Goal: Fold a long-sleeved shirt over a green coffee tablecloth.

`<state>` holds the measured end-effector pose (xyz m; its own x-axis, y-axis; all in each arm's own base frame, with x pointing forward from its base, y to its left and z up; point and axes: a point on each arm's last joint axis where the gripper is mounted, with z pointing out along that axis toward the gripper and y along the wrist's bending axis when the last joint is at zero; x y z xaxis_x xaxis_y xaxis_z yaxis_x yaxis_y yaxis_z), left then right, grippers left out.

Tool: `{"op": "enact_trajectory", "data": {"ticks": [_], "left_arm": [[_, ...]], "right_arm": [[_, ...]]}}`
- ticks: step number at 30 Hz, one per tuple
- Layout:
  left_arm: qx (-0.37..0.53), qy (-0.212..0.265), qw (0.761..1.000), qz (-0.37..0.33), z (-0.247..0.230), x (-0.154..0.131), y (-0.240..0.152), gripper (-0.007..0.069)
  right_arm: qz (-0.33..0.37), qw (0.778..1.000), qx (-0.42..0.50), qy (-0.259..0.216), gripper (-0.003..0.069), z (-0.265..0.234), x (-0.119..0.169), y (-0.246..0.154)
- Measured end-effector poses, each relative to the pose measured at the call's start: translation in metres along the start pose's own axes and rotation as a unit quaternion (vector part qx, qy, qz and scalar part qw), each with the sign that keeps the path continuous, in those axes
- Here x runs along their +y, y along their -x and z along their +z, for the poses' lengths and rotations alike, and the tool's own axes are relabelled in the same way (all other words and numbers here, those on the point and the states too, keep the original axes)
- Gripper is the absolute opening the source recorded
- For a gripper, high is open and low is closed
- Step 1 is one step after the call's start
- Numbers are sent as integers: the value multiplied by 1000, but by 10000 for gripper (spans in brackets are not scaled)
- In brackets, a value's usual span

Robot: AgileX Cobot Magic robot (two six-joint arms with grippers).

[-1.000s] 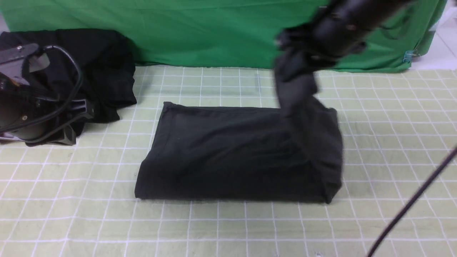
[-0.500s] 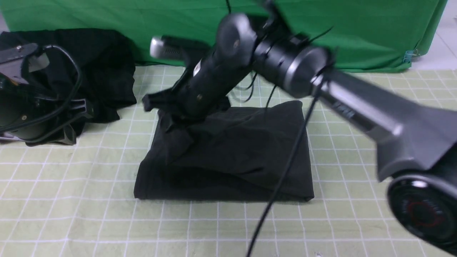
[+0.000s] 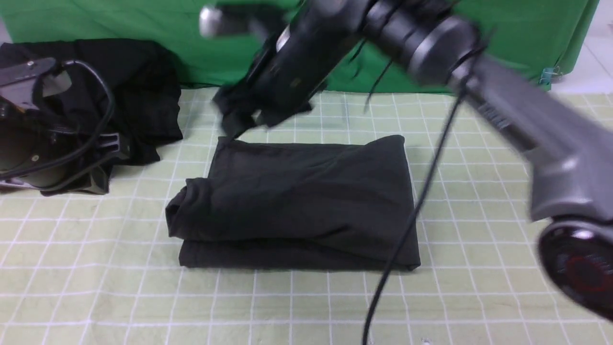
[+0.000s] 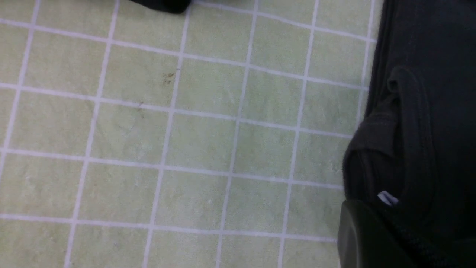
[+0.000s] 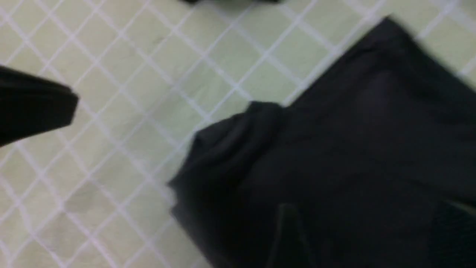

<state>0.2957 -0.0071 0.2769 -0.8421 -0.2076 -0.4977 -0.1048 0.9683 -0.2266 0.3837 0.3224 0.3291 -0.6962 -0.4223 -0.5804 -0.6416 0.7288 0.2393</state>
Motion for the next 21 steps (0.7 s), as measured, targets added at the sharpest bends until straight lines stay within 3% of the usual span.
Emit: {"op": "enact_trajectory", "data": {"ticks": [3,5,12,21], "left_arm": [[2,-47,999,3,2,-8,0,-3],[12,-64,998,6,8,-12,-1,-3],[49,-75,996,6,48,-19,-3,33],[60,-87,993,45,93,-44,19,352]], "right_arm": [[-9,998,-6,-60,127,-34,-25,-2],[-3,997,8,-79,55,-47,-36,-10],[22,987,125,-101,0,-47,-70,-69],[32,981,161,-104,-3,-41,-84,-96]]}}
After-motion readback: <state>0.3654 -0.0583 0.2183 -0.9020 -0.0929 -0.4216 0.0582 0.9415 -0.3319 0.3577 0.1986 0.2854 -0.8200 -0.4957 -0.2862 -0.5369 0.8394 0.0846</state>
